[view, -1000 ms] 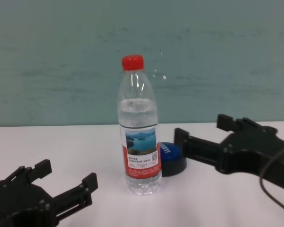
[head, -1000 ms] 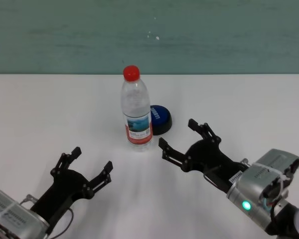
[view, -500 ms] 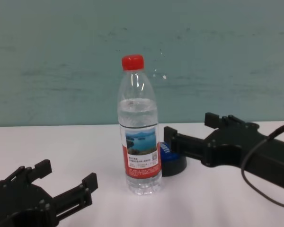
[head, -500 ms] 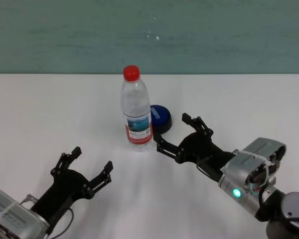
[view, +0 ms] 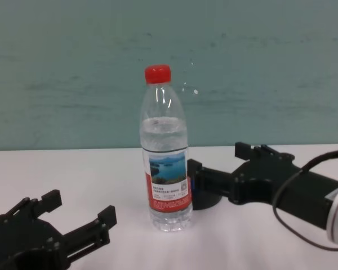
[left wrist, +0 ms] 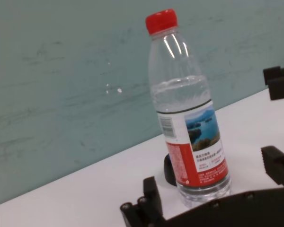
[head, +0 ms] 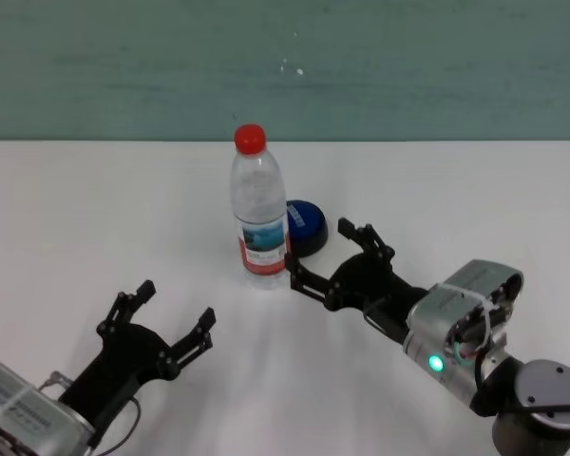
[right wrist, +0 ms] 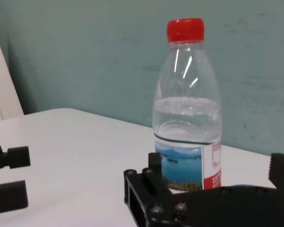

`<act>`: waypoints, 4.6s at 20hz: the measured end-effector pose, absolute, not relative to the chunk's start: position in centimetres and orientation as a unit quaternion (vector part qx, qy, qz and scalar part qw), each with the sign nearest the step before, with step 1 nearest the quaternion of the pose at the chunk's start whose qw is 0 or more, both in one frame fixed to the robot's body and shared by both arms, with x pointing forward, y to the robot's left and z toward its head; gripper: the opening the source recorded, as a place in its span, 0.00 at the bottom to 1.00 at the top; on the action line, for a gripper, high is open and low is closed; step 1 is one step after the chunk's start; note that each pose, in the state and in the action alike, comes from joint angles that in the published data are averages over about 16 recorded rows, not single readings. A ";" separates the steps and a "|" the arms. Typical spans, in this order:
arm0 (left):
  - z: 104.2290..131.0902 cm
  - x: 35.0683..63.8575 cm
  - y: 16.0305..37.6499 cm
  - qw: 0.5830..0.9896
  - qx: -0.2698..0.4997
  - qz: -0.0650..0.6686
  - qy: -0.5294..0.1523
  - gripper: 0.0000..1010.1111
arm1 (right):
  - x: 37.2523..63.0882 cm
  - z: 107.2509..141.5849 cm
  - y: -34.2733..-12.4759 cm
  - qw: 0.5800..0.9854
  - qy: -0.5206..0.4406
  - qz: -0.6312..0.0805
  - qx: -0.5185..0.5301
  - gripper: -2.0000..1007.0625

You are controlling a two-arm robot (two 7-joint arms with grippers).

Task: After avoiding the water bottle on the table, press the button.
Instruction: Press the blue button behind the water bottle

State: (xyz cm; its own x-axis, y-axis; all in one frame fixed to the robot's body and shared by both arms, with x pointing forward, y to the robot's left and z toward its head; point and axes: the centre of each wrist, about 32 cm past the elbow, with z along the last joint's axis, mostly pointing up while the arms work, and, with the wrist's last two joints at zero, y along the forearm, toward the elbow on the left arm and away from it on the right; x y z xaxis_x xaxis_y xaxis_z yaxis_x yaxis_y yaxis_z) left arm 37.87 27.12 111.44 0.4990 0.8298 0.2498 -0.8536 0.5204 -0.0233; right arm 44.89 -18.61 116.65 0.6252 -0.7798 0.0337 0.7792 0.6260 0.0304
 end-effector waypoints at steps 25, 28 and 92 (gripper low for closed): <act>111.4 37.9 27.1 0.864 0.052 0.487 -0.115 0.99 | 46.5 115.8 -17.5 0.904 -0.024 -0.427 -0.009 1.00; 111.4 37.9 27.1 0.864 0.052 0.487 -0.115 0.99 | 46.5 115.7 -17.5 0.904 -0.024 -0.428 -0.009 1.00; 111.4 37.9 27.1 0.864 0.052 0.487 -0.115 0.99 | 51.4 116.2 -22.5 0.868 -0.024 -0.495 -0.029 1.00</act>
State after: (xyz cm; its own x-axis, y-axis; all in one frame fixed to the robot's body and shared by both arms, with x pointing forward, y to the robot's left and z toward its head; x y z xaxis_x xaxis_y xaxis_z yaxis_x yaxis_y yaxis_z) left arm 37.87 27.12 111.44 0.4991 0.8298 0.2498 -0.8536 0.5204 -0.0233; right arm 51.41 -22.54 116.16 0.5085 -0.8582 0.0704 0.8610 0.5079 -0.0268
